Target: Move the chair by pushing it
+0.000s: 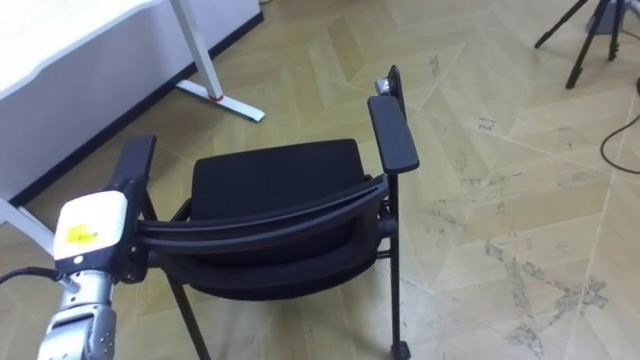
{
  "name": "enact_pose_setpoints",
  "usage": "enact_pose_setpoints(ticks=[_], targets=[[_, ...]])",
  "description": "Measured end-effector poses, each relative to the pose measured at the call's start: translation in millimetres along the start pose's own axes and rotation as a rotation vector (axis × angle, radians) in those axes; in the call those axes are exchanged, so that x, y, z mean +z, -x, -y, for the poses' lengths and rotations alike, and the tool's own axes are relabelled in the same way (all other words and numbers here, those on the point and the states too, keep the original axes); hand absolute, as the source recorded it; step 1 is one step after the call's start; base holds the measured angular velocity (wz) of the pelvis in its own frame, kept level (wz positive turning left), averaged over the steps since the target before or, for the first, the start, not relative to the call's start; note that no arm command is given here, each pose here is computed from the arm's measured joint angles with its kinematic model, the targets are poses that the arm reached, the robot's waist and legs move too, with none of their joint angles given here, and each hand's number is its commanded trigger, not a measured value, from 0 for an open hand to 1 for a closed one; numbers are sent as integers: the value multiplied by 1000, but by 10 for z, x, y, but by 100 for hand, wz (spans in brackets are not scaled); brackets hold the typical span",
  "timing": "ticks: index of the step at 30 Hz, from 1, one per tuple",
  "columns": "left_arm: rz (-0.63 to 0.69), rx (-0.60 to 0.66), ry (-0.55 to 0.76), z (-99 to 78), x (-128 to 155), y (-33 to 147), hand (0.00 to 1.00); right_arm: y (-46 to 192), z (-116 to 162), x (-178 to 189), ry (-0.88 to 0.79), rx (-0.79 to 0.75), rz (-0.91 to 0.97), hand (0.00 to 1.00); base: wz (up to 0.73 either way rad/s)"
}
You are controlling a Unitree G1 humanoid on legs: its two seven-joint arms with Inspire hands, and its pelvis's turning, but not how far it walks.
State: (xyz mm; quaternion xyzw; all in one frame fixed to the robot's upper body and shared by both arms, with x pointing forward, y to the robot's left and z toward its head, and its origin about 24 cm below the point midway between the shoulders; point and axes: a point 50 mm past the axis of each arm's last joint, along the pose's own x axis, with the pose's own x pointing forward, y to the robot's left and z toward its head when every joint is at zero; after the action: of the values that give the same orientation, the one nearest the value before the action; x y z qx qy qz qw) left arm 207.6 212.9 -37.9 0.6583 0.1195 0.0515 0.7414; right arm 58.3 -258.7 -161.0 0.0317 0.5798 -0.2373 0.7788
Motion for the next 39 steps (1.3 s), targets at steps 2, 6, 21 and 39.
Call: enact_pose_setpoints(ticks=[2, 6, 21, 39], targets=[[4, -2, -1, 5, 8, 1, 100, 0, 1, 0, 0, -1, 0, 0, 0], [27, -14, -21, 22, 15, 9, 100, 0, 3, 1, 1, -2, 1, 0, 0], [78, -31, -30, 67, 124, 41, 100, -1, 21, 4, -7, -17, -1, 0, -2], [67, -39, -27, 70, 50, 67, 100, 47, 366, -323, -436, -177, -107, 0, -4]])
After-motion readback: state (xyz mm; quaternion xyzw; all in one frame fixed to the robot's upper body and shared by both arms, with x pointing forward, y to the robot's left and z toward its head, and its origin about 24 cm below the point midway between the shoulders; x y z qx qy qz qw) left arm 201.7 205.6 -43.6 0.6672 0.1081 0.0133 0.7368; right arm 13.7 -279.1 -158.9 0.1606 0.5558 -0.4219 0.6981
